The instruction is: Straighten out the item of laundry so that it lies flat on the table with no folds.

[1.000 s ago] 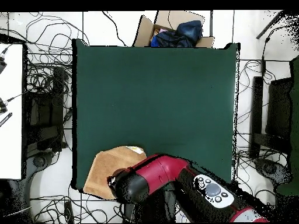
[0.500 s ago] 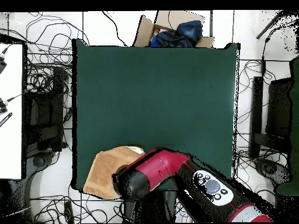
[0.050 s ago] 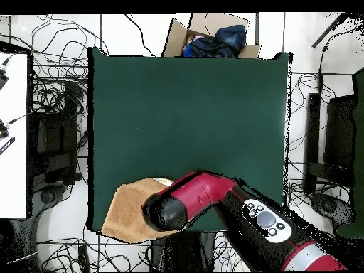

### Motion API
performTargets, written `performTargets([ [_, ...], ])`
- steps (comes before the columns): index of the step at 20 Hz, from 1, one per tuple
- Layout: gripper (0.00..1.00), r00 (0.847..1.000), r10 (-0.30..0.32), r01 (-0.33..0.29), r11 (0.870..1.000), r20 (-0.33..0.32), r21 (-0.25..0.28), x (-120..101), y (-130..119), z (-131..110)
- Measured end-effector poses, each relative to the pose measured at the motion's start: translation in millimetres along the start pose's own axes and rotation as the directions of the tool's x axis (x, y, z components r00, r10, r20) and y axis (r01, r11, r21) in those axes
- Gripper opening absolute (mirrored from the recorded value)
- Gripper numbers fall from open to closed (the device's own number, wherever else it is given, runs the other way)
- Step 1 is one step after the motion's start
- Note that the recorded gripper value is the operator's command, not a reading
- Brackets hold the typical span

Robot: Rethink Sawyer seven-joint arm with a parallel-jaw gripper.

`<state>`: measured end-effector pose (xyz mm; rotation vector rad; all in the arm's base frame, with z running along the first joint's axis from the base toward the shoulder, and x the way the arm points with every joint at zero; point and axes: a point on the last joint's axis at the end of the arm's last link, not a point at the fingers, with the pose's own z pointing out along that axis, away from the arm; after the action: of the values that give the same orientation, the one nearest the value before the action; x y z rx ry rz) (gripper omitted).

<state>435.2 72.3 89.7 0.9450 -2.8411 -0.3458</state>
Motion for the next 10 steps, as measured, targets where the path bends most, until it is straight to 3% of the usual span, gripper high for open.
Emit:
performTargets([
  [10,1.0,0.993,-0.106,0.105,0.994,0.059,0.021,-22.7,-31.0,-3.2],
])
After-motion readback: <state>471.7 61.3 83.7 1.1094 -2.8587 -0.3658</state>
